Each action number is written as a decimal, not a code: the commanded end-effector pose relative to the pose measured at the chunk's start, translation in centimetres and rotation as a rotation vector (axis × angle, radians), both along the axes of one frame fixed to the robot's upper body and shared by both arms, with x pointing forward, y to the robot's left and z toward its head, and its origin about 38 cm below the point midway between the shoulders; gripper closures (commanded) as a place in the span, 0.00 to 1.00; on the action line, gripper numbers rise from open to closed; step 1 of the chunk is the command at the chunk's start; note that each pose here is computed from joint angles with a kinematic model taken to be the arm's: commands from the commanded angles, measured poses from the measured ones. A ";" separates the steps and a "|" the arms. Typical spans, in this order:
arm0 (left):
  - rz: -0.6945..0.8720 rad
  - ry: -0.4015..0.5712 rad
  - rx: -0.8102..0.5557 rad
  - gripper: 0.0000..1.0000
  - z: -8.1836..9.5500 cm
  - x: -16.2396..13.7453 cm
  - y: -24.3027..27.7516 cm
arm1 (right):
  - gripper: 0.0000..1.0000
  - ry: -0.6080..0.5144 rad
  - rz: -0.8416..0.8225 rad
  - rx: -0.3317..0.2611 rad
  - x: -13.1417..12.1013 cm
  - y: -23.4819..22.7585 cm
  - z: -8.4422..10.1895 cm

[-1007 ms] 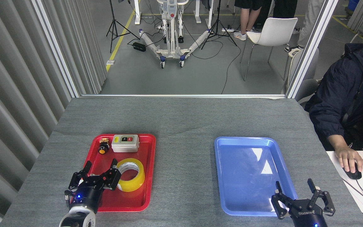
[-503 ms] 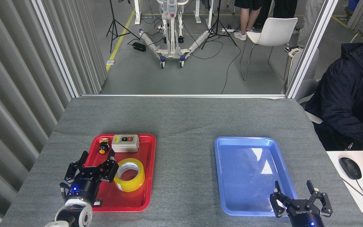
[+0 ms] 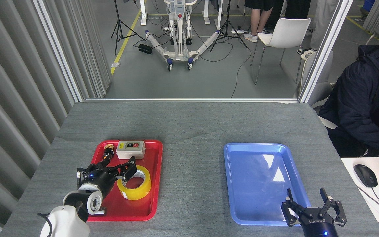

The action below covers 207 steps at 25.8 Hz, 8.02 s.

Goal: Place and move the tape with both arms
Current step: 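Move the left gripper over the yellow tape roll in the red tray, then close the left gripper on the edge of the yellow tape roll, then lift the tape roll with the left gripper and carry it toward the right gripper, then bring the right gripper to the tape roll and grasp it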

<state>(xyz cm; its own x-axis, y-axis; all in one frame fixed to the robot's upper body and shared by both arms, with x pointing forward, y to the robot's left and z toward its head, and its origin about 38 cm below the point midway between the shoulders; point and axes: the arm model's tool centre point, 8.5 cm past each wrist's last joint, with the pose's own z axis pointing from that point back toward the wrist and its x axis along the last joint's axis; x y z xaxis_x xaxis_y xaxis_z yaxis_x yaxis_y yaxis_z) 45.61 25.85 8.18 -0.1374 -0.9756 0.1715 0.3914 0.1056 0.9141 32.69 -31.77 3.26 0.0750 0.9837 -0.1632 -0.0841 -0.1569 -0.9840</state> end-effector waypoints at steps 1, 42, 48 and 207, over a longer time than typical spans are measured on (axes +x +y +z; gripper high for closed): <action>-0.025 0.212 0.015 0.00 -0.4 0.6 -0.1 | 0.00 -0.001 0.000 0.001 0.0 0.0 0.0; 0.006 0.447 0.158 0.12 -4.2 3.3 0.3 | 0.00 -0.019 0.062 0.120 1.7 1.1 0.8; 0.007 0.441 0.161 0.24 -4.1 3.3 0.5 | 0.00 -0.041 0.070 0.120 1.5 1.1 0.8; -0.814 0.195 -0.988 0.96 -3.7 -10.4 -18.6 | 0.01 0.554 1.306 1.197 -2.1 11.2 5.9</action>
